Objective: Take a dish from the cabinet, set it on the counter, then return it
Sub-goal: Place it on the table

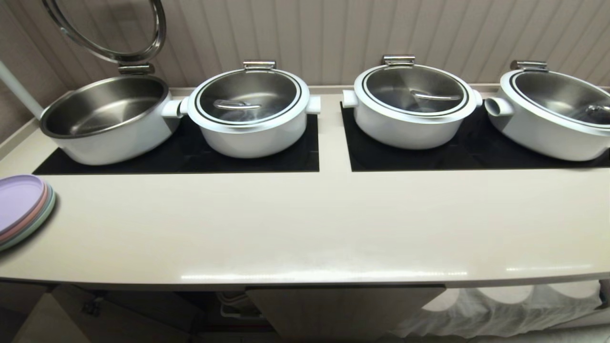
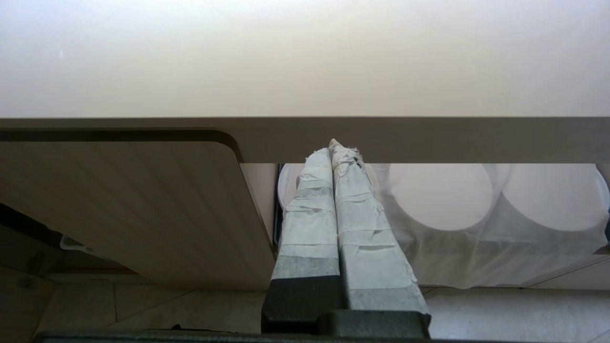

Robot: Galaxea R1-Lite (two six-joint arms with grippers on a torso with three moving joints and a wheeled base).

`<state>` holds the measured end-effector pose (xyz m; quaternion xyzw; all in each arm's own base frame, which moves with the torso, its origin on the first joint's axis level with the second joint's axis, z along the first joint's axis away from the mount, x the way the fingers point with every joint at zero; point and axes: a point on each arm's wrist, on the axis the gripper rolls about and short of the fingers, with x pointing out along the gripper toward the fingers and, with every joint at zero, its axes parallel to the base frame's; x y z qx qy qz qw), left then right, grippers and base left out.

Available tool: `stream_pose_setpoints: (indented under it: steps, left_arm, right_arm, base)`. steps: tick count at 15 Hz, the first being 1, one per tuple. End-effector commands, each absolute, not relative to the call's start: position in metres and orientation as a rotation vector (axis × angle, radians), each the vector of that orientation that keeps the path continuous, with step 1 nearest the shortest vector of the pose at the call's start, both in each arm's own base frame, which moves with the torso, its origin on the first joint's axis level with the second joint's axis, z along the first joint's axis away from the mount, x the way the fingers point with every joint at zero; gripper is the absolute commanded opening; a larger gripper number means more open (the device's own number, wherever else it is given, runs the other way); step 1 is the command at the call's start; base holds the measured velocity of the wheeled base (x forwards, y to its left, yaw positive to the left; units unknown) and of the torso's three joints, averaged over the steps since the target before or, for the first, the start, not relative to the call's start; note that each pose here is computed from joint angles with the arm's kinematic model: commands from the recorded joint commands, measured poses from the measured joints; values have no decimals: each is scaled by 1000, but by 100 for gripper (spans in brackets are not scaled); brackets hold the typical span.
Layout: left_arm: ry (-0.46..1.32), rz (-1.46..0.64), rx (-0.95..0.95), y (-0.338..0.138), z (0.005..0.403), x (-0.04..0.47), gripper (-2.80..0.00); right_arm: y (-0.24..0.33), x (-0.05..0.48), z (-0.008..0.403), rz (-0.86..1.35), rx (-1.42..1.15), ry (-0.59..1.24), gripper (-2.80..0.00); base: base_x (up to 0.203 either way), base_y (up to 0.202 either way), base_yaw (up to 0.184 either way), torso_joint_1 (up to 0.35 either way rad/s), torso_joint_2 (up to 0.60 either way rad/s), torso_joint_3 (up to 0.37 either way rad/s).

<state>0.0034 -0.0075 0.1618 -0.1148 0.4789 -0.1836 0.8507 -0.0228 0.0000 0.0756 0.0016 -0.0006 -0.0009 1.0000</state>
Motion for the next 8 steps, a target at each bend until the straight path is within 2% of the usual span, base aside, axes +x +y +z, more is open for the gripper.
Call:
stream_pose_setpoints:
  steps: [1,5,8]
  left_arm:
    - [1018,-391,-241,-7,160,3,-280]
    - [1024,-403,-236,-8,158,3,-280]
    - [1024,-401,-236,-8,158,3,-280]
  right_arm:
    - [0,-23,76,0,3,-2,-280]
    - [0,-23,76,-2,3,-2,-280]
    - [0,-23,76,-1,3,-2,-280]
  base:
    - [0,0,0,0,0,0]
    - [0,0,0,0,0,0]
    - [-2,-111,3,1,2,1]
